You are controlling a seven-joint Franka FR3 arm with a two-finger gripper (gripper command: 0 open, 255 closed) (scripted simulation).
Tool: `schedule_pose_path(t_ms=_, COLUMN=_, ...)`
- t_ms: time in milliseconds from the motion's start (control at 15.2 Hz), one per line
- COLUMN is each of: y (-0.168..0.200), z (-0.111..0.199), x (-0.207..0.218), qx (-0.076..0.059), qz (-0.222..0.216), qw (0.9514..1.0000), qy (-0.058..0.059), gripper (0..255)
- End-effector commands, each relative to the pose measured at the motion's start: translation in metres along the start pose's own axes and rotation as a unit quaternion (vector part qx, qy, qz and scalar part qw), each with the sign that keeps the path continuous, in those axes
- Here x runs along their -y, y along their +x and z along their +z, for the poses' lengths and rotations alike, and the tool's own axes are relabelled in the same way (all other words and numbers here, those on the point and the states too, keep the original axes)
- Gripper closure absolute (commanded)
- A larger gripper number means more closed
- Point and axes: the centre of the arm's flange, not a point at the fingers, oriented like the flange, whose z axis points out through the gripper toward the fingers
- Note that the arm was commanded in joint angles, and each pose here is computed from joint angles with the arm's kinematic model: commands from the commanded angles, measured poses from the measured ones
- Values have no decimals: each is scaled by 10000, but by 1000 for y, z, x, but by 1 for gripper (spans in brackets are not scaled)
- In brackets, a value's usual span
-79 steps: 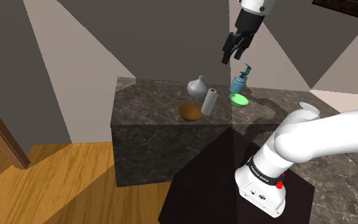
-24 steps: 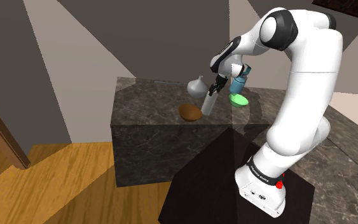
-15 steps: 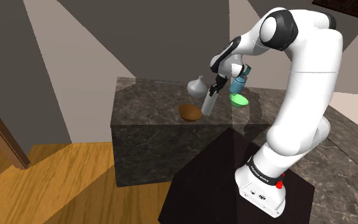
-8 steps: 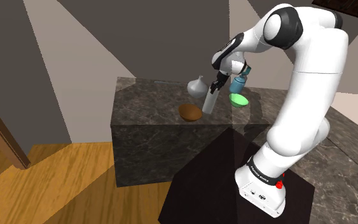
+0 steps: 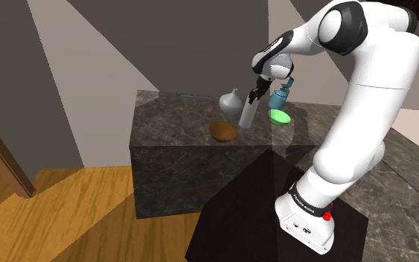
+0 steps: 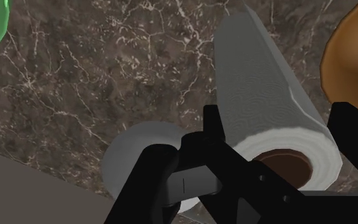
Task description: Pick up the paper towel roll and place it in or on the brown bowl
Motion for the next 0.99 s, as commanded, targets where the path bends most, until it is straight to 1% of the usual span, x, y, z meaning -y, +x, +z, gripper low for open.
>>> schedule_pose_path(t_ms=0, y=2, z=-11, x=-1, qx=2, qz=0, qw=10000, qy=0, gripper=255)
schedule_pose_path(t_ms=924, y=11, z=-84, x=-5, qx=2, qz=0, qw=10000, qy=0, gripper=255)
